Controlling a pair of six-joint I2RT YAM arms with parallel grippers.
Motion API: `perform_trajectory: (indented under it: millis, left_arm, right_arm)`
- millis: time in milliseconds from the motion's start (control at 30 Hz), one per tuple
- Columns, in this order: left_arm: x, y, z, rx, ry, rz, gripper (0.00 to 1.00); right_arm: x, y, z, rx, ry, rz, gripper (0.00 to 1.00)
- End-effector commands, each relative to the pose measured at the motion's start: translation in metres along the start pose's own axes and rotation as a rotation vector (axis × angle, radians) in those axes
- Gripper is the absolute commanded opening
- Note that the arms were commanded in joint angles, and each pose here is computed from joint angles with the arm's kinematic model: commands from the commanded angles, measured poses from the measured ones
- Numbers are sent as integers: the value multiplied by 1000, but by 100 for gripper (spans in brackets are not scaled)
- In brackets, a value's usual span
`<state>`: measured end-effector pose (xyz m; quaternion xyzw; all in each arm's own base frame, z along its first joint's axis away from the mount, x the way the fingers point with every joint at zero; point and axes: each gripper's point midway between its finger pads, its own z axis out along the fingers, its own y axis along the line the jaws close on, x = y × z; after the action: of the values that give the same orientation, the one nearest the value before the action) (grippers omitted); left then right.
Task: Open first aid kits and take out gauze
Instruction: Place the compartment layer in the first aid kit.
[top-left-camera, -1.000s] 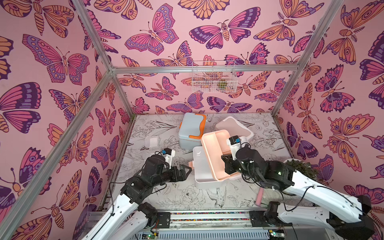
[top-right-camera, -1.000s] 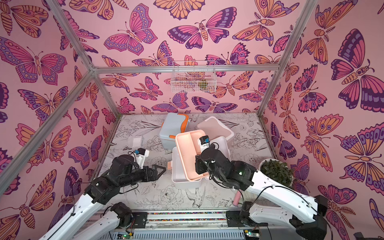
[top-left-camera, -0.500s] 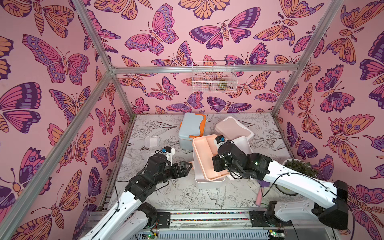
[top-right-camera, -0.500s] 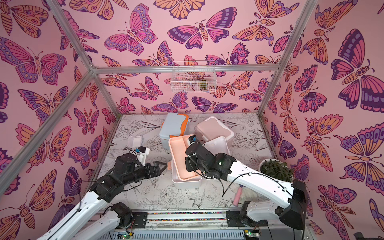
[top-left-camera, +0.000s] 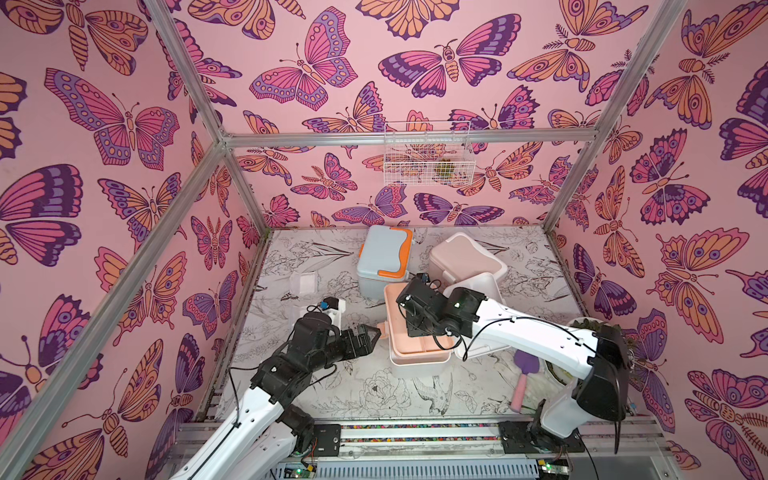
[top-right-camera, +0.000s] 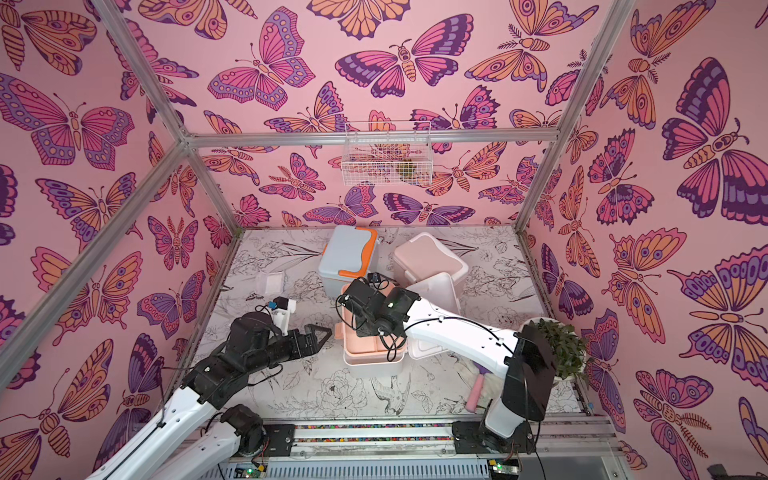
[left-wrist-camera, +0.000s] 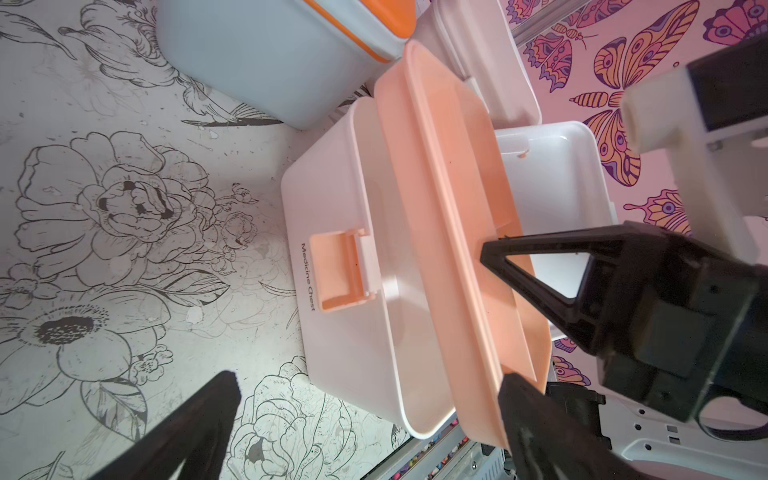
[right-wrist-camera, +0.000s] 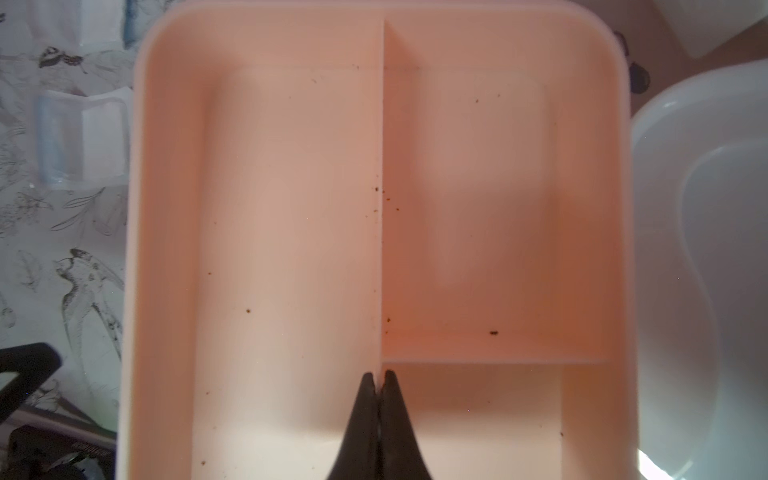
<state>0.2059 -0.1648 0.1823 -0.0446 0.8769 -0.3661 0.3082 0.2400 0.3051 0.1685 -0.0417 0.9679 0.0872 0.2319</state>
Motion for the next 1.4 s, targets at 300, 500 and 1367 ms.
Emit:
perform_trajectory:
  millis: [300,500,1367]
  left_arm:
    - [-5,7,-1,-3,-48,-10,100]
    - [-4,8,-2,4,-54,-12,100]
    - [0,7,7,28,-23,-28,99]
  right_arm:
    - [0,-9,6,76,-25,96,0]
    - [8,-1,11,106,-18,77,0]
    - [13,11,10,140,25,0,43]
